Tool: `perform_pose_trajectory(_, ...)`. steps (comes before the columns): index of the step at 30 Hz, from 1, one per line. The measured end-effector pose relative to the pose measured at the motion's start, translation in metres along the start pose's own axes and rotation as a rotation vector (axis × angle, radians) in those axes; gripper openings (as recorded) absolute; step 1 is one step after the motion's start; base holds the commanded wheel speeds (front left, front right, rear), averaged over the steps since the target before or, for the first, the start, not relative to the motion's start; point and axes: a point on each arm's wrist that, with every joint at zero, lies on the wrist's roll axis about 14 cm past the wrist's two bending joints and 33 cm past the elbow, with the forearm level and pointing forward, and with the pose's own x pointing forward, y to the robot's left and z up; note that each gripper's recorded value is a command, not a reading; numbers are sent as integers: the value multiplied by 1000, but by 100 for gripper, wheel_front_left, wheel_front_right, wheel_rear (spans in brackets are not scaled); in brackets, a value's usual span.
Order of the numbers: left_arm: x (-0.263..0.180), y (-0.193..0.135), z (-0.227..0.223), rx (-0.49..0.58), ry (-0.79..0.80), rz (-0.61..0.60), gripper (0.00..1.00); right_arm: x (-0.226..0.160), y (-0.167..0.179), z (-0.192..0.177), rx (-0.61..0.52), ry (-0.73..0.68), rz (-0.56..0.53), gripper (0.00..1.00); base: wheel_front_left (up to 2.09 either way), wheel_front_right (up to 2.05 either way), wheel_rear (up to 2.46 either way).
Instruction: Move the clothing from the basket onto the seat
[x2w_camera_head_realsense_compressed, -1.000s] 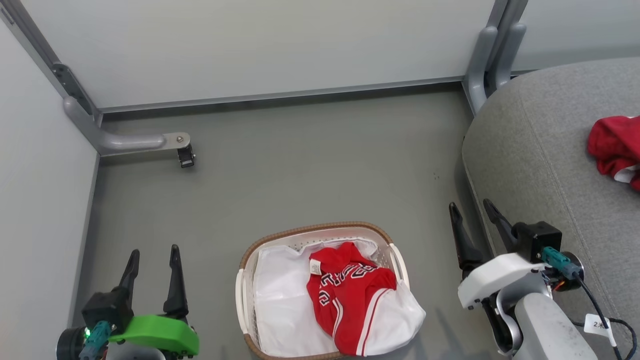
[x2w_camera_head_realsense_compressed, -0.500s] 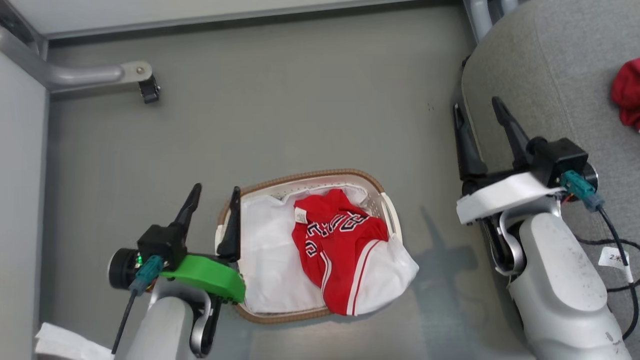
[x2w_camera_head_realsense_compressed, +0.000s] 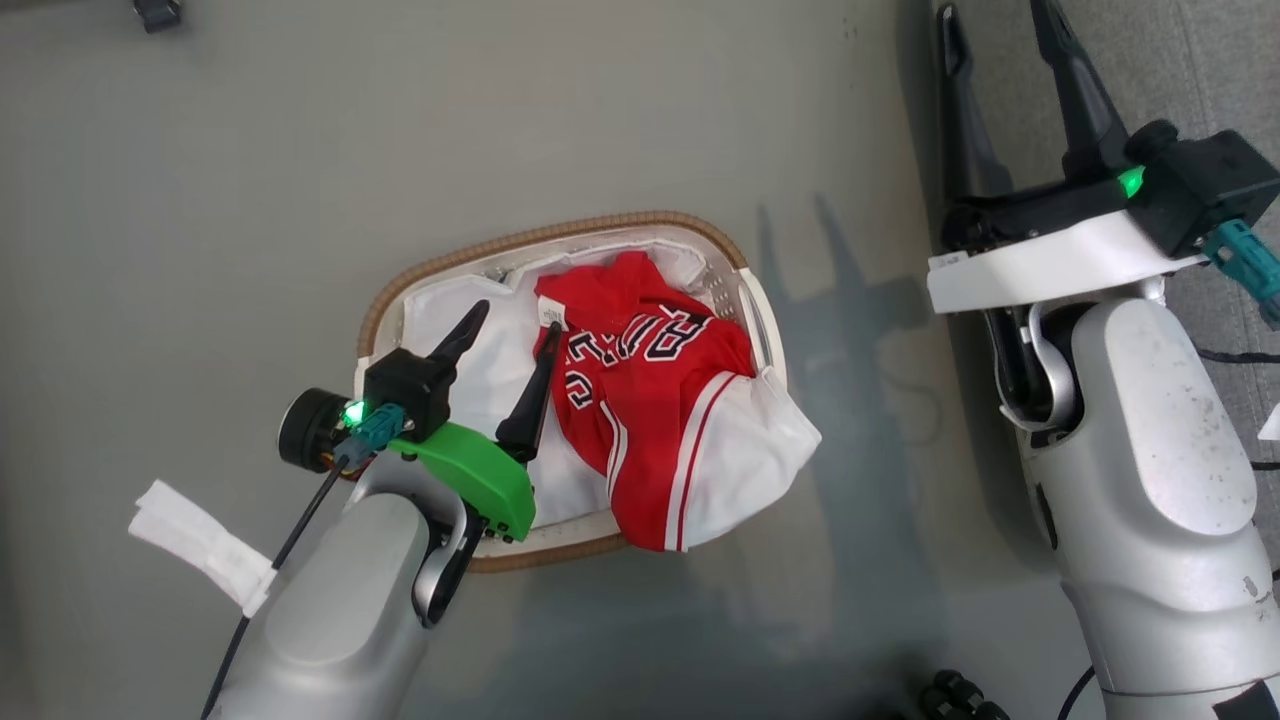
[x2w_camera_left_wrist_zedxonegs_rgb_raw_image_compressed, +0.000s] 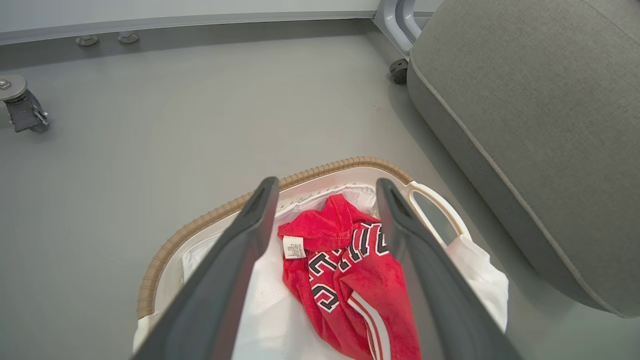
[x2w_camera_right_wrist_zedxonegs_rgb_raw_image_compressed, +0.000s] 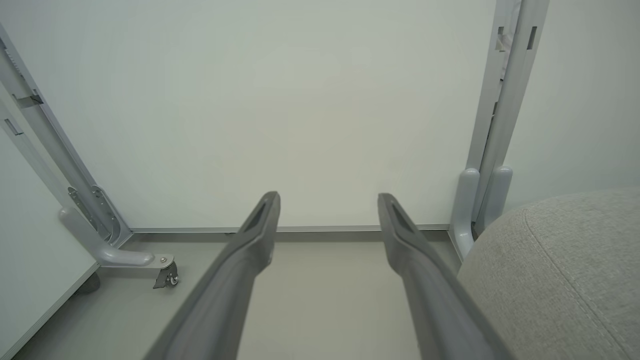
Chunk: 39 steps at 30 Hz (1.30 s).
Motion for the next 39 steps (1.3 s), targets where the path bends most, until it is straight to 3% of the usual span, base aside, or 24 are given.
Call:
perform_pose_trajectory(12,37,-21,-89,-47,256,-180,100,11,-28,-39,-14,31,-38,100,0,0,0)
perform_pose_trajectory(22,58,-56,-126,-88,371,-306,100,3,-50,-57,-51,69,-77,100,0,0,0)
perform_pose_trajectory(29,63,-65,-141,-80,424,-334,100,1,-54,-60,-65,75,-83,100,0,0,0)
perform_pose_trajectory(39,60,-52,-159,-18,494,-305,100,-2,-56,-64,-83,86,-84,100,0,0,0)
